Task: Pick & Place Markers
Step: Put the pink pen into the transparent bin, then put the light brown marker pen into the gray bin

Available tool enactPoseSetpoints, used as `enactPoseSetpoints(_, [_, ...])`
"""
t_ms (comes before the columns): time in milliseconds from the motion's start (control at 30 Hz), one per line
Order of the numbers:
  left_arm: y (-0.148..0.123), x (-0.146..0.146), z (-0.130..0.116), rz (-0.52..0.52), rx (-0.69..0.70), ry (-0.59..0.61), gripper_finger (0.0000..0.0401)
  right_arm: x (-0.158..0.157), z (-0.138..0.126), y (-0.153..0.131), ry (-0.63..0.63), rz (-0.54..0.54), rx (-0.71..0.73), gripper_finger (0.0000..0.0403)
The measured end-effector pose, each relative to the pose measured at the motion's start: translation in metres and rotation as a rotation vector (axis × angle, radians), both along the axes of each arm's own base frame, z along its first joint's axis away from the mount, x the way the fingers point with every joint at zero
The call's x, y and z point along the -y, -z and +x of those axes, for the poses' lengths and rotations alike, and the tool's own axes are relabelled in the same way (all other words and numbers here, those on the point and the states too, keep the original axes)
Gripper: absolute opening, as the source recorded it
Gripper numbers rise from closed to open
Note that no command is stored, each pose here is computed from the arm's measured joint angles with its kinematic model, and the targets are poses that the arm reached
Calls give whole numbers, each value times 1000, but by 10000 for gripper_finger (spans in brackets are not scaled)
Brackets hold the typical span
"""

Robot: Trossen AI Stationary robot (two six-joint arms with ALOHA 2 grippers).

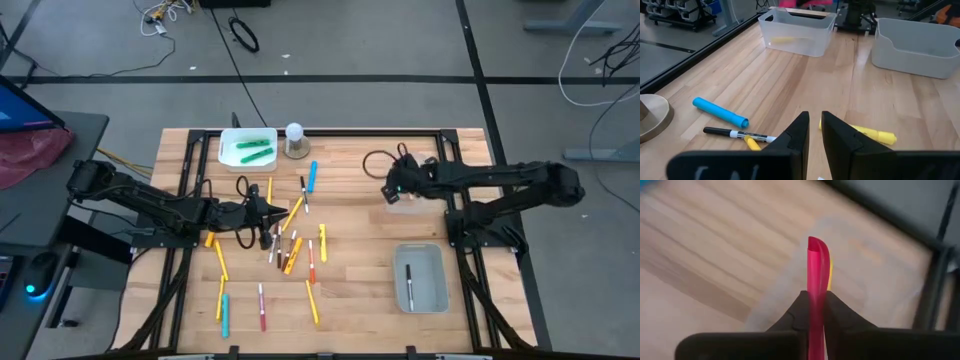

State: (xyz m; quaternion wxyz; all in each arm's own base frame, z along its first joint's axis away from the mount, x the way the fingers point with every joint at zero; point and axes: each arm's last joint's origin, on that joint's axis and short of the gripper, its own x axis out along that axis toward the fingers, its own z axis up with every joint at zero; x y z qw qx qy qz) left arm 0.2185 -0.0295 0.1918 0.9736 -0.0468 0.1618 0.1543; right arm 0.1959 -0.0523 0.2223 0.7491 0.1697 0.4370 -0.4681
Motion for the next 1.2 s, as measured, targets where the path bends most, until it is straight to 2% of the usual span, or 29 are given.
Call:
enactPoseSetpoints(233, [0, 0, 0, 0, 0, 0, 55, 42, -22, 48, 65, 130, 72, 22])
enactPoseSetpoints(500, [0, 0, 0, 3, 0, -7, 55, 54, -35, 72, 90, 188, 179, 24])
enactPoseSetpoints(667, [0, 0, 0, 3, 0, -8, 55, 53, -41, 80, 124, 207, 171, 35])
enactPoseSetpoints(867, [0, 0, 0, 3, 0, -8, 55, 52, -42, 83, 132, 208, 176, 70])
enactPoseSetpoints(1200, [0, 0, 0, 3, 1, -8, 55, 55, -40, 74, 99, 121, 189, 141])
